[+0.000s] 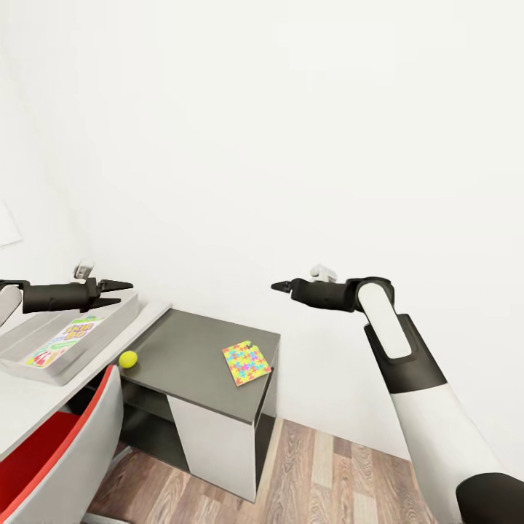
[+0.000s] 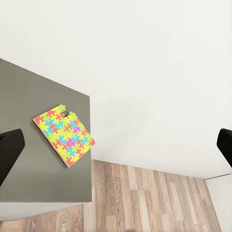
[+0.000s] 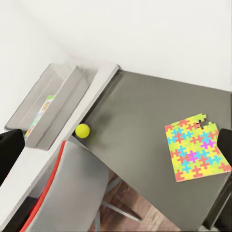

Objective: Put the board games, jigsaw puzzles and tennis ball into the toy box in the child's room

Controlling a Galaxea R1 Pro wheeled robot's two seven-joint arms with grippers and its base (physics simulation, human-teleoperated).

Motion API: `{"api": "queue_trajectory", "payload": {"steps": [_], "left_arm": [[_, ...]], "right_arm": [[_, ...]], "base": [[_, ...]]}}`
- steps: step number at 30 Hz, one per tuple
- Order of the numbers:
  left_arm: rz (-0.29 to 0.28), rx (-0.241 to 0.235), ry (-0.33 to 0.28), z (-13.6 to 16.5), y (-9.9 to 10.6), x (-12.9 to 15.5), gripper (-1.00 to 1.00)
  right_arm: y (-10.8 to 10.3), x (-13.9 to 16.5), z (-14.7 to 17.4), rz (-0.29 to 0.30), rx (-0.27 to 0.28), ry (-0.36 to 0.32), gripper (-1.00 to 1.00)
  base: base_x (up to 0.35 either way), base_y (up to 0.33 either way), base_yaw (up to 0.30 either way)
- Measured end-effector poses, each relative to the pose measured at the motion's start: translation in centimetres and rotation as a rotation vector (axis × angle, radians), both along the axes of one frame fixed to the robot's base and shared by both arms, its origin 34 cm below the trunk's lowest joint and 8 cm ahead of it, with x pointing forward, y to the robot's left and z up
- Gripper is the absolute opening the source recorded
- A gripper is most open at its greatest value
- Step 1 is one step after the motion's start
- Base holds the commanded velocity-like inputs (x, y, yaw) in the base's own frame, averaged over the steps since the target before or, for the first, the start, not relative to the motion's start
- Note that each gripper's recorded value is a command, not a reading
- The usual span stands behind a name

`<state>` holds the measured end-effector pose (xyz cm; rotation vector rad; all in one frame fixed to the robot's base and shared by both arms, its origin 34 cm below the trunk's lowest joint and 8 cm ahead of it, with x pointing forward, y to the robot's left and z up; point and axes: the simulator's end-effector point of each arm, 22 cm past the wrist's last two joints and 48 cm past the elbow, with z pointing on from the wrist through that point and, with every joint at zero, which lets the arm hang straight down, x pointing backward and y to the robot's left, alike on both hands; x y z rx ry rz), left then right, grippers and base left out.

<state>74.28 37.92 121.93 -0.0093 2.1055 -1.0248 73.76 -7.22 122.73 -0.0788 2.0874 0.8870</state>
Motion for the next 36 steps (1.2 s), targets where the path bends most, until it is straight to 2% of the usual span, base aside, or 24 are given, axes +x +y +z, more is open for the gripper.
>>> {"api": "queue_trajectory", "payload": {"steps": [11, 18, 21, 26, 28, 29, 30, 32, 34, 36], "left_arm": [[0.003, 0.005, 0.0, -0.1, 0.1, 0.0, 1.0], [0.004, 0.005, 0.0, -0.1, 0.2, 0.0, 1.0], [0.006, 0.008, 0.001, -0.2, 0.2, 0.1, 1.0], [0.008, 0.009, 0.002, -0.2, 0.2, 0.1, 1.0], [0.008, 0.01, 0.002, -0.2, 0.2, 0.1, 1.0], [0.008, 0.011, 0.003, -0.2, 0.2, 0.1, 1.0], [0.008, 0.011, 0.003, -0.2, 0.2, 0.1, 1.0], [0.009, 0.013, 0.004, -0.3, 0.2, 0.1, 1.0], [0.009, 0.016, 0.004, -0.3, 0.2, 0.1, 1.0], [0.01, 0.018, 0.006, -0.4, 0.3, 0.1, 1.0]], "right_arm": [[-1.9, 1.1, -3.0, -0.048, 0.016, 0.09, 1.0], [-4.4, 1.7, -6.2, -0.089, -0.018, 0.16, 1.0], [-6.0, 1.9, -8.8, -0.117, -0.042, 0.218, 1.0], [-9.6, 1.5, -14.9, -0.193, -0.113, 0.366, 1.0], [-12.1, 0.6, -19.0, -0.253, -0.186, 0.469, 1.0], [-12.7, 0.2, -20.2, -0.269, -0.205, 0.501, 1.0], [-14.0, -0.9, -22.6, -0.299, -0.248, 0.566, 1.0], [-15.8, -2.7, -26.4, -0.348, -0.296, 0.665, 1.0], [-17.3, -4.2, -29.5, -0.405, -0.321, 0.738, 1.0], [-18.4, -5.4, -31.7, -0.456, -0.335, 0.783, 1.0]], "base": [[-0.043, -0.003, 0.0], [-0.003, 0.0, 0.0], [0.0, 0.0, 0.0], [0.0, 0.0, 0.0], [0.0, 0.0, 0.0], [0.0, 0.0, 0.0], [0.0, 0.0, 0.0], [0.0, 0.0, 0.0], [0.0, 0.0, 0.0], [0.0, 0.0, 0.0]]}}
